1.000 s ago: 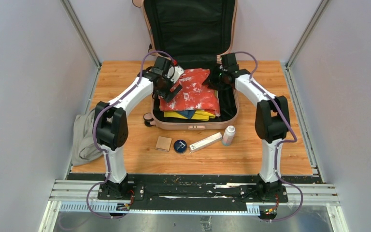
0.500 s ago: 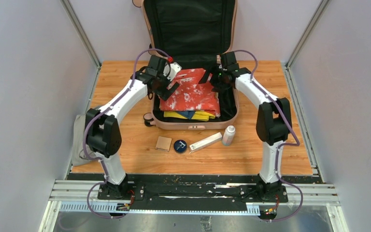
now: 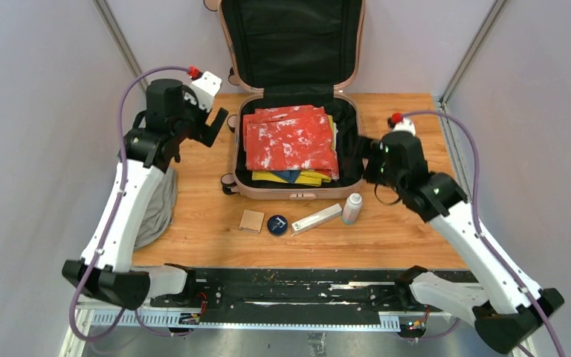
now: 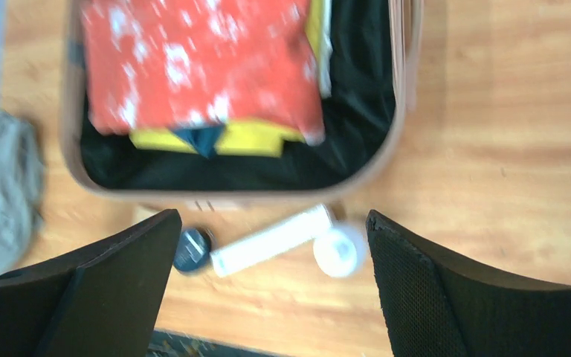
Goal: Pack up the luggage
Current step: Pick up the makeup from the center of the board.
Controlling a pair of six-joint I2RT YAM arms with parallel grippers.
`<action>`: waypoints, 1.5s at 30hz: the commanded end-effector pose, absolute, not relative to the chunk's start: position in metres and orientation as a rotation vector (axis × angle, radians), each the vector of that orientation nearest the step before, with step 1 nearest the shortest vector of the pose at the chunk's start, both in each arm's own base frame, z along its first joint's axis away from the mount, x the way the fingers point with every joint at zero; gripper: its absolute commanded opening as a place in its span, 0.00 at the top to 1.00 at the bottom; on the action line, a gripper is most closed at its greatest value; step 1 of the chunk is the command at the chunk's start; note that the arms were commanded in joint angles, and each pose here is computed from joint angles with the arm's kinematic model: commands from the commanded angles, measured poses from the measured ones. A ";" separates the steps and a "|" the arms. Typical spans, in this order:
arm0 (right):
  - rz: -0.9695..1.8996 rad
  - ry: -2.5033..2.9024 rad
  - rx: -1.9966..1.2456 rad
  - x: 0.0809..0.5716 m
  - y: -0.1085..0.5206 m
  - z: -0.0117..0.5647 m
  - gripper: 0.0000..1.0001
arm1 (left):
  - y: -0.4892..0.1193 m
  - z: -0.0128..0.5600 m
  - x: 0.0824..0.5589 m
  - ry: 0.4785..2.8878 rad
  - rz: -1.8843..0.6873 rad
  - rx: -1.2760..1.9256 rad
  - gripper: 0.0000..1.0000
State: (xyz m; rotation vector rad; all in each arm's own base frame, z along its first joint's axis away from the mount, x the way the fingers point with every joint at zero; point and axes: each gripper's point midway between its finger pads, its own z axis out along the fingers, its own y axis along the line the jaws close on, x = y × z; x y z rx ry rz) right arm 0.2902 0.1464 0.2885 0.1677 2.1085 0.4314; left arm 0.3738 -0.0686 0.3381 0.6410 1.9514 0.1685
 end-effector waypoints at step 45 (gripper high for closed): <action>0.102 2.321 -0.105 0.310 0.116 0.276 1.00 | -0.061 0.274 0.277 2.153 0.004 0.743 0.00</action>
